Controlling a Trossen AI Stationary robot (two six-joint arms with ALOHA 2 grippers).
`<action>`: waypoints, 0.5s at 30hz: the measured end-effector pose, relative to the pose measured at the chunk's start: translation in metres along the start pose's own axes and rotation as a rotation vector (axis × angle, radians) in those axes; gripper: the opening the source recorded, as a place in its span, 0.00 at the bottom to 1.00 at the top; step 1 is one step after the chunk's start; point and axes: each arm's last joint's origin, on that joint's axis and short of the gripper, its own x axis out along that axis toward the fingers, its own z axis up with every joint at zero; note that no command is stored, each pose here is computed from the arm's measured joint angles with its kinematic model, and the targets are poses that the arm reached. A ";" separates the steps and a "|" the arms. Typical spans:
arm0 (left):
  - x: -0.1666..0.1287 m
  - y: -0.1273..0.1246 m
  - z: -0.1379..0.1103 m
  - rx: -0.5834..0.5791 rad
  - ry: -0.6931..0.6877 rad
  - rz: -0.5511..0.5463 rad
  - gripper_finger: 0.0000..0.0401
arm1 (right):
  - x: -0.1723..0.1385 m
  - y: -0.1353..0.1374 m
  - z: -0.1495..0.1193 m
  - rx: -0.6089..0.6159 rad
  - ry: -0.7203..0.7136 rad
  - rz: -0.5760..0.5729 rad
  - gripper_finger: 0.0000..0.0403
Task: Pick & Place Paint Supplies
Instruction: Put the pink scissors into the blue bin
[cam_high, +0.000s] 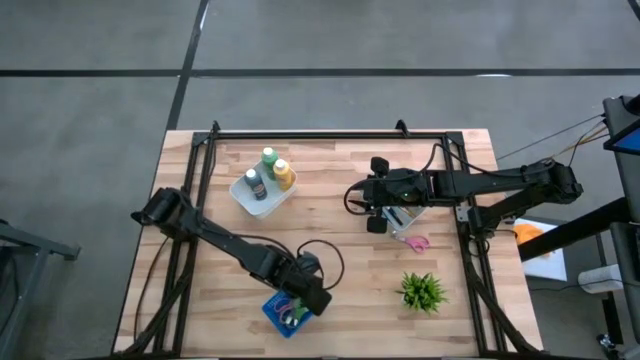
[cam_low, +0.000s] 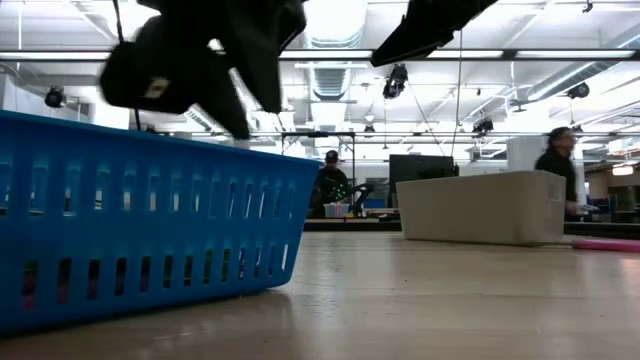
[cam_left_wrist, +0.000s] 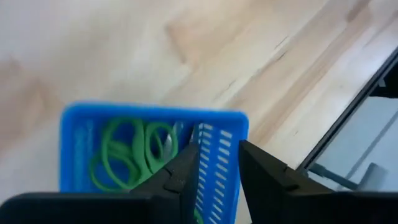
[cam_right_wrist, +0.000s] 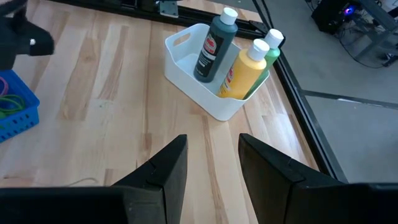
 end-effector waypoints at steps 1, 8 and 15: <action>-0.002 0.000 0.003 0.026 -0.011 0.000 0.28 | 0.000 0.000 0.000 0.000 0.000 0.000 0.35; -0.017 -0.008 0.022 0.295 -0.265 0.036 0.28 | 0.000 0.000 0.000 0.000 0.000 0.000 0.35; -0.020 -0.008 0.038 0.426 -0.444 0.108 0.28 | 0.000 0.000 0.000 0.000 0.000 0.000 0.35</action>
